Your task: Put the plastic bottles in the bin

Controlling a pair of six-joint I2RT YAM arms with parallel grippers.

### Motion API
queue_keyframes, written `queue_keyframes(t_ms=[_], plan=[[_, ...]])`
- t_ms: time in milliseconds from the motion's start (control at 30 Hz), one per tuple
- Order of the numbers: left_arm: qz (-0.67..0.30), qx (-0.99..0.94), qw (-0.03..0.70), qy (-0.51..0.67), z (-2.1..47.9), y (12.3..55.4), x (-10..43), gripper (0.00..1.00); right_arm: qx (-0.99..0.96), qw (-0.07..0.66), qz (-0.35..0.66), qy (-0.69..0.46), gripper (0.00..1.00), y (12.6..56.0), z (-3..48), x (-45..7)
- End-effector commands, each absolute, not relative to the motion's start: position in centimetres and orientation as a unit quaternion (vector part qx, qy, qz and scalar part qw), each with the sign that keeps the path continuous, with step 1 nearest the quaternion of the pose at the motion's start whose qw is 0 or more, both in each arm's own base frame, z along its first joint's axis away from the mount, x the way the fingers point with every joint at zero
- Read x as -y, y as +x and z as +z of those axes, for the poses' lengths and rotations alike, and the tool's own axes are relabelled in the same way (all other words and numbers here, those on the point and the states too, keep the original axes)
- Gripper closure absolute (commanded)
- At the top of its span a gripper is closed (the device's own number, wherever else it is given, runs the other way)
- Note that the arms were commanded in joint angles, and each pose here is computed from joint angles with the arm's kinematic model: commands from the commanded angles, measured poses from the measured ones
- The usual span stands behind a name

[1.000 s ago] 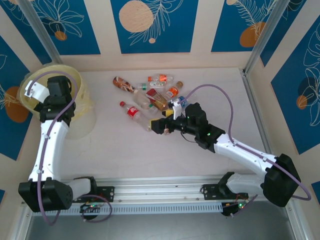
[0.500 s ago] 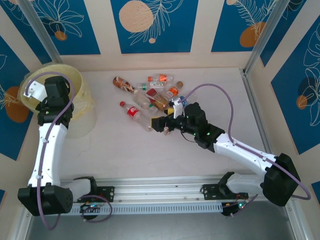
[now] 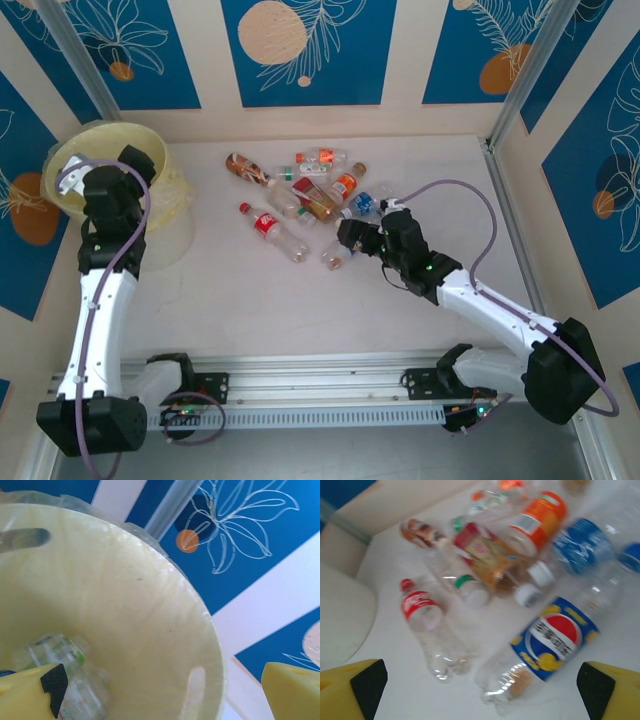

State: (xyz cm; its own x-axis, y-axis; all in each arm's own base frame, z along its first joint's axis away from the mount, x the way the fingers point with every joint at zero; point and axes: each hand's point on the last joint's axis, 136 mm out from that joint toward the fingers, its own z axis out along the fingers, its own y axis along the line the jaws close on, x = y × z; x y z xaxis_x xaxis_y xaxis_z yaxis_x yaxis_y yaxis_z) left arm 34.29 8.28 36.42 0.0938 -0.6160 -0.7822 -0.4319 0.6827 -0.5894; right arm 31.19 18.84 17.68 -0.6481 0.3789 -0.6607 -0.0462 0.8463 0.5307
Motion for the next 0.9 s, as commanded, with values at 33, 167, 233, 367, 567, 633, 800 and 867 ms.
queue_keyframes(t_ms=[33, 167, 233, 367, 567, 633, 800, 867], plan=[[-0.135, -0.672, 0.660, -0.307, 39.0, 35.1, -5.2, 0.00, -0.881, 0.360, 0.247, 0.183, 0.00, 30.9, 15.3, -17.6], [-0.213, -0.685, 0.660, -0.225, 40.5, 35.5, -1.4, 0.00, -0.882, 0.313, 0.259, 0.237, 0.00, 31.1, 13.3, -18.4], [-0.250, -0.694, 0.648, -0.191, 41.0, 35.7, 0.6, 0.00, -0.883, 0.293, 0.273, 0.243, 0.00, 31.4, 12.4, -19.5], [-0.296, -0.711, 0.624, -0.132, 41.0, 35.3, 4.9, 0.00, -0.892, 0.262, 0.274, 0.245, 0.00, 32.0, 11.3, -21.5], [-0.353, -0.722, 0.591, -0.067, 38.8, 34.9, 11.5, 0.00, -0.893, 0.265, 0.219, 0.289, 0.00, 32.2, 9.4, -22.4], [-0.355, -0.736, 0.574, -0.056, 37.5, 35.0, 12.8, 0.00, -0.889, 0.274, 0.195, 0.310, 0.00, 32.1, 8.8, -22.3], [-0.356, -0.753, 0.553, -0.028, 35.3, 35.1, 14.5, 0.00, -0.898, 0.266, 0.174, 0.305, 0.00, 32.1, 7.5, -23.5], [-0.361, -0.751, 0.553, -0.016, 35.0, 35.0, 14.9, 0.00, -0.905, 0.259, 0.166, 0.295, 0.00, 32.3, 7.0, -24.2]])
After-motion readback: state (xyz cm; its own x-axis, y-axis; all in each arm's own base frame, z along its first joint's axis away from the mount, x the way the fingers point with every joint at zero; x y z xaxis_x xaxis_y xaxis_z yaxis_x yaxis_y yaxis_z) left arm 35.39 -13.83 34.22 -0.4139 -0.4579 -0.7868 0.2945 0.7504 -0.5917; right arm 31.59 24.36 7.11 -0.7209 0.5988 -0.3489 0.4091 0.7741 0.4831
